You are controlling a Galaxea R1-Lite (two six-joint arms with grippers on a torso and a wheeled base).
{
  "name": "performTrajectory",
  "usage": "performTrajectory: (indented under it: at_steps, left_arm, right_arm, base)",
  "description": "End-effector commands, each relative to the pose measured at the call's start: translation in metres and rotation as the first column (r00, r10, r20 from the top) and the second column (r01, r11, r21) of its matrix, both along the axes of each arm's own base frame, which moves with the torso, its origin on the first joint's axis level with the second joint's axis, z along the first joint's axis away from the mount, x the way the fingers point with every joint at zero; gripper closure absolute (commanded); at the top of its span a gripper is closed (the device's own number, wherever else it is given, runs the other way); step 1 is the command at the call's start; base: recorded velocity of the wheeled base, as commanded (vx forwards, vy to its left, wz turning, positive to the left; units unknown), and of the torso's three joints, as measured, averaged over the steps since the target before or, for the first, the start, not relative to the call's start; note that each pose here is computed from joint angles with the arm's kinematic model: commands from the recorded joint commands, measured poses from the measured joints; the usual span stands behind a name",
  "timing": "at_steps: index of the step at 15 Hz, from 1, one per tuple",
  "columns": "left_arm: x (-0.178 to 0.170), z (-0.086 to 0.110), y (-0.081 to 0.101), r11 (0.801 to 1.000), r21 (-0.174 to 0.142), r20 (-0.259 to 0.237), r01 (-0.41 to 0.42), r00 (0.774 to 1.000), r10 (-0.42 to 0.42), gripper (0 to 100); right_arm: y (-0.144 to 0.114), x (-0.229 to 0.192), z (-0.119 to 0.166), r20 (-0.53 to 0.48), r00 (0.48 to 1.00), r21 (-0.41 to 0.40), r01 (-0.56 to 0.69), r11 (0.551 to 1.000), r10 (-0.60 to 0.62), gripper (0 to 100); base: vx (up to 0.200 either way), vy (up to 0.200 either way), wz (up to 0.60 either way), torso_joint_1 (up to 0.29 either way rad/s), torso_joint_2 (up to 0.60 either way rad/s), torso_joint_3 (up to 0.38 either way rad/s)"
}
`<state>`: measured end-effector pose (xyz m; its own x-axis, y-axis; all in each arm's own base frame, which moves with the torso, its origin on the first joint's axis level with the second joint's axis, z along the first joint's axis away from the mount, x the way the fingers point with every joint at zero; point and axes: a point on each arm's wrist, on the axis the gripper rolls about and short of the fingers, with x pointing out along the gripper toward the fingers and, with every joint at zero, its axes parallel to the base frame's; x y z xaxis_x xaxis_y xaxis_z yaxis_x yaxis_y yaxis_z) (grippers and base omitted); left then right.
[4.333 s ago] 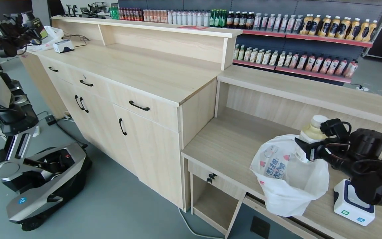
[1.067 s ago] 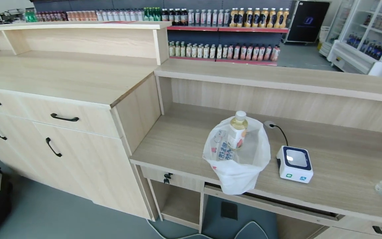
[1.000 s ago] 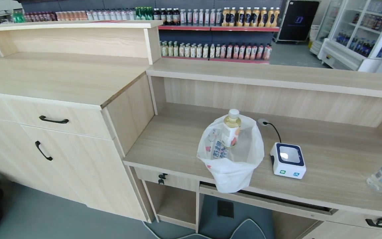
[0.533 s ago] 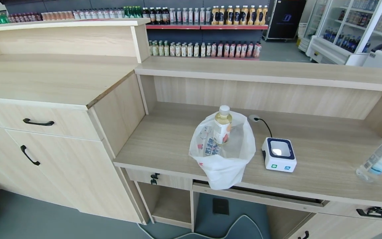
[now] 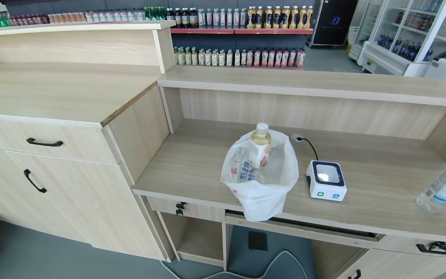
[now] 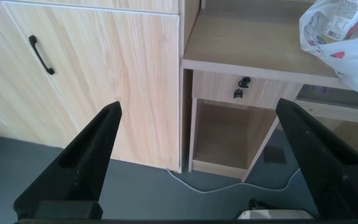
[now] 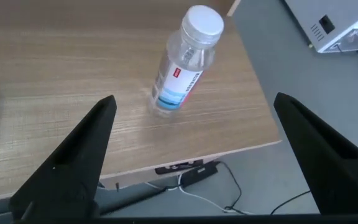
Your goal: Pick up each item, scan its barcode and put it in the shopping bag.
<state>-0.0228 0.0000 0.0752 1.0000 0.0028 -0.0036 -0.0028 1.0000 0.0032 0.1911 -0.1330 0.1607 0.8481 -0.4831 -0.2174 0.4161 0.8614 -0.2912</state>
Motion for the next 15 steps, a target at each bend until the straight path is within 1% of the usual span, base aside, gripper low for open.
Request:
performTrajectory:
  at_steps: [1, 2, 3, 4, 5, 6, 7, 8, 9, 10, 11, 15]
  left_arm:
    - [0.0, 0.0, 0.0, 1.0, 0.0, 0.001, 0.0, 1.0, 0.0, 0]
    - [0.0, 0.0, 0.0, 1.0, 0.0, 0.001, 0.0, 1.0, 0.0, 0]
    - [0.0, 0.0, 0.0, 1.0, 0.0, 0.001, -0.002, 1.0, 0.002, 0]
    - [0.0, 0.0, 0.0, 1.0, 0.0, 0.001, -0.002, 1.0, 0.002, 0]
    - [0.0, 0.0, 0.0, 1.0, 0.0, 0.001, 0.0, 1.0, 0.0, 0]
    - [0.0, 0.0, 0.0, 1.0, 0.0, 0.001, 0.001, 1.0, -0.001, 0]
    - [0.0, 0.0, 0.0, 1.0, 0.0, 0.001, 0.0, 1.0, 0.0, 0]
    - [0.0, 0.0, 0.0, 1.0, 0.0, 0.001, 0.0, 1.0, 0.0, 0]
    - [0.0, 0.0, 0.0, 1.0, 0.0, 0.001, 0.0, 1.0, 0.0, 0]
    - [0.0, 0.0, 0.0, 1.0, 0.0, 0.001, 0.0, 1.0, 0.0, 0]
    - [0.0, 0.0, 0.0, 1.0, 0.0, 0.001, 0.0, 1.0, 0.0, 0]
    - [0.0, 0.0, 0.0, 1.0, 0.0, 0.001, 0.0, 1.0, 0.0, 0]
  right_arm:
    - [0.003, -0.013, 0.014, 0.031, 0.999, -0.077, 0.012, 0.997, -0.01, 0]
    - [-0.001, -0.018, 0.017, 0.038, 0.999, -0.098, 0.025, 0.995, -0.021, 0]
    - [-0.003, -0.02, 0.018, 0.043, 0.999, -0.102, 0.027, 0.994, -0.022, 0]
    - [-0.008, -0.021, 0.021, 0.062, 0.998, -0.098, 0.022, 0.995, -0.016, 0]
    - [-0.017, -0.023, 0.02, 0.075, 0.997, -0.067, -0.001, 0.998, 0.006, 0]
    - [-0.027, -0.025, 0.013, 0.079, 0.996, -0.015, -0.028, 1.0, 0.029, 0]
    - [-0.031, -0.025, 0.007, 0.068, 0.998, 0.001, -0.02, 1.0, 0.02, 0]
    - [-0.037, -0.02, -0.006, 0.057, 0.998, 0.031, -0.021, 0.999, 0.019, 0]
    - [-0.046, -0.011, -0.017, 0.056, 0.997, 0.053, -0.047, 0.997, 0.044, 0]
    - [-0.054, -0.002, -0.024, 0.066, 0.994, 0.061, -0.089, 0.994, 0.085, 0]
    - [-0.062, 0.005, -0.03, 0.069, 0.993, 0.052, -0.104, 0.993, 0.1, 0]
    - [-0.083, 0.028, -0.051, 0.063, 0.992, 0.038, -0.116, 0.993, 0.113, 0]
  base:
    - [0.0, 0.0, -0.6, -0.002, -0.01, -0.002]
    - [0.0, 0.0, -0.6, -0.002, 0.0, 0.002]
    - [0.0, 0.0, -0.6, -0.002, -0.01, -0.002]
    - [0.0, 0.0, 0.0, 0.0, 0.0, 0.0]
    - [0.0, 0.0, 0.0, 0.0, 0.0, 0.0]
    - [0.0, 0.0, 0.0, 0.0, 0.0, 0.0]
    - [0.0, 0.0, 0.0, 0.0, 0.0, 0.0]
    - [0.0, 0.0, 0.0, 0.0, 0.0, 0.0]
    - [0.0, 0.0, 0.0, 0.0, 0.0, 0.0]
    - [0.0, 0.0, 0.0, 0.0, 0.0, 0.0]
    - [0.0, 0.0, 0.0, 0.0, 0.0, 0.0]
    - [0.0, 0.0, 0.0, 0.0, 0.0, 0.0]
